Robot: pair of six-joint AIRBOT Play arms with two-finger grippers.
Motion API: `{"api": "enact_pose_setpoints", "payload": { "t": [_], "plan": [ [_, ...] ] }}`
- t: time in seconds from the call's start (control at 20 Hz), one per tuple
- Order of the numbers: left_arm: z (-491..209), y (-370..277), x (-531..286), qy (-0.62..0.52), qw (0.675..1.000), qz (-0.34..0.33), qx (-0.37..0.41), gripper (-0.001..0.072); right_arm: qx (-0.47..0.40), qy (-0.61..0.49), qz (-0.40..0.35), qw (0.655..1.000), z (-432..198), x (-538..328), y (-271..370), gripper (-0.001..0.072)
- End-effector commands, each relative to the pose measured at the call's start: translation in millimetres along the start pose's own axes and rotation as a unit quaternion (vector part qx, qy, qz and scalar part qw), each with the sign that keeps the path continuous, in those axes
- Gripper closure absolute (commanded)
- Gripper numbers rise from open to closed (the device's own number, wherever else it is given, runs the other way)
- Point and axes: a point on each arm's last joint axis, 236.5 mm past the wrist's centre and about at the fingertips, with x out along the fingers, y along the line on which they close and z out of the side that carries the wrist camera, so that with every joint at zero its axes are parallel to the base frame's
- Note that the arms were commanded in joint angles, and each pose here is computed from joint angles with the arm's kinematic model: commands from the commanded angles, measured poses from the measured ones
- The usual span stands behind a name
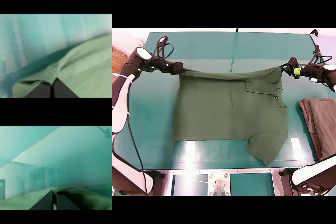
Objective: Fold the shirts.
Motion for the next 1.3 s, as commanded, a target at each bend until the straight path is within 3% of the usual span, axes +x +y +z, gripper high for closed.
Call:
{"api": "enact_pose_setpoints", "payload": {
  "t": [0.0, 0.35, 0.55, 1.0, 1.05, 1.1, 1.15, 1.25],
  "plan": [
    [9, 21, -11, 0.001, 1.0, 0.003, -0.027, 0.0688, -0.021, 0.02, -0.011, 1.0, 3, 5, -12, 0.0696],
    [-99, 20, -15, 0.192, 0.98, -0.03, -0.044, 0.0688, -0.06, 0.226, -0.11, 0.966, -102, -29, -70, 0.0696],
    [-147, 19, -23, 0.276, 0.958, -0.035, -0.066, 0.0688, -0.062, 0.262, -0.144, 0.952, -128, -48, -84, 0.0696],
    [-173, 28, -15, 0.294, 0.95, -0.016, -0.106, 0.0687, -0.03, 0.284, -0.148, 0.947, -145, -52, -87, 0.0671],
    [-178, 23, -21, 0.311, 0.944, -0.024, -0.108, 0.0622, -0.023, 0.294, -0.146, 0.944, -147, -57, -85, 0.0455],
    [-184, 17, -29, 0.331, 0.936, -0.029, -0.117, 0.0239, -0.015, 0.308, -0.148, 0.94, -149, -65, -82, 0.0302],
    [-187, 15, -37, 0.348, 0.928, -0.029, -0.133, 0.0046, -0.01, 0.317, -0.157, 0.935, -147, -74, -81, 0.0341],
    [-188, 12, -56, 0.375, 0.913, -0.029, -0.161, 0.0042, -0.006, 0.309, -0.17, 0.936, -136, -96, -74, 0.0448]
  ]
}}
